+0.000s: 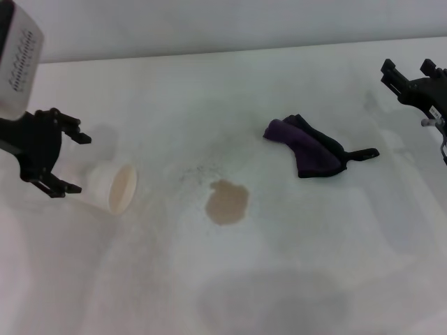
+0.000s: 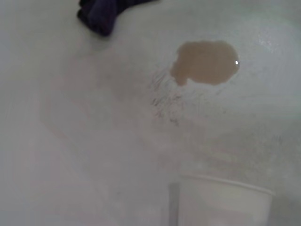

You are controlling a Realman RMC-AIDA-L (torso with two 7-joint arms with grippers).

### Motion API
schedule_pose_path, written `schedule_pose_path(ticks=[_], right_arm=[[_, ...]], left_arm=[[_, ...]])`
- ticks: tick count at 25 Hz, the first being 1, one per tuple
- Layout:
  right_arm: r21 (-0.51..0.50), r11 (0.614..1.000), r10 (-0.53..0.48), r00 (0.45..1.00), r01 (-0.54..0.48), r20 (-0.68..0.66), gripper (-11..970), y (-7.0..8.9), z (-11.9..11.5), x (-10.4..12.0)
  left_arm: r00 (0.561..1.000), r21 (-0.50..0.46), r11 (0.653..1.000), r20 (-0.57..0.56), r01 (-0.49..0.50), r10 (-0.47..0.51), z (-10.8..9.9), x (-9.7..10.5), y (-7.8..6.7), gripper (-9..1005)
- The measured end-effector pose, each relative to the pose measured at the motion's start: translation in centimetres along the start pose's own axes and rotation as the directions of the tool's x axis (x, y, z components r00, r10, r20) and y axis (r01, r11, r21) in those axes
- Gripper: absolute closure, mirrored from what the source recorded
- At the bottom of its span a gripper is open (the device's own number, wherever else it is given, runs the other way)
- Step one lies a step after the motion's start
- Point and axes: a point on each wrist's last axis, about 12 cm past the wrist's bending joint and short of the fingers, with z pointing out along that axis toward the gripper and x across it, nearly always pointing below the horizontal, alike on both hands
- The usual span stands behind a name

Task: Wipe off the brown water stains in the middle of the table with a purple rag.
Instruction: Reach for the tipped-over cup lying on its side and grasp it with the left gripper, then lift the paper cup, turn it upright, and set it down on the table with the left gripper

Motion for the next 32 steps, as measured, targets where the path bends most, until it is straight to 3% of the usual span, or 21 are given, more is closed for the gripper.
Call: schedule_pose_path(ticks=[10,19,32], right_arm=[[0.004,1.000,0.003,1.000,-0.003,-0.002,86,-0.1,-0.1,0.1],[0.010,1.000,0.005,1.000,-0.004,-0.006,86,-0.2,-0.3,0.3],[0.017,1.000,0.005,1.000,-0.004,-0.021,86,-0.3,-0.4,0.4]], left_arm=[[0.997,0.039,0.998,-0.040,-0.057,0.059,2.2,-0.5,0.1,120],[0.997,0.021,0.998,-0.035,-0.062,0.063,4.4,-0.1,-0.7,126],[0.999,-0.014,0.999,-0.010,-0.044,0.044,5.0,-0.3,-0.6,210]])
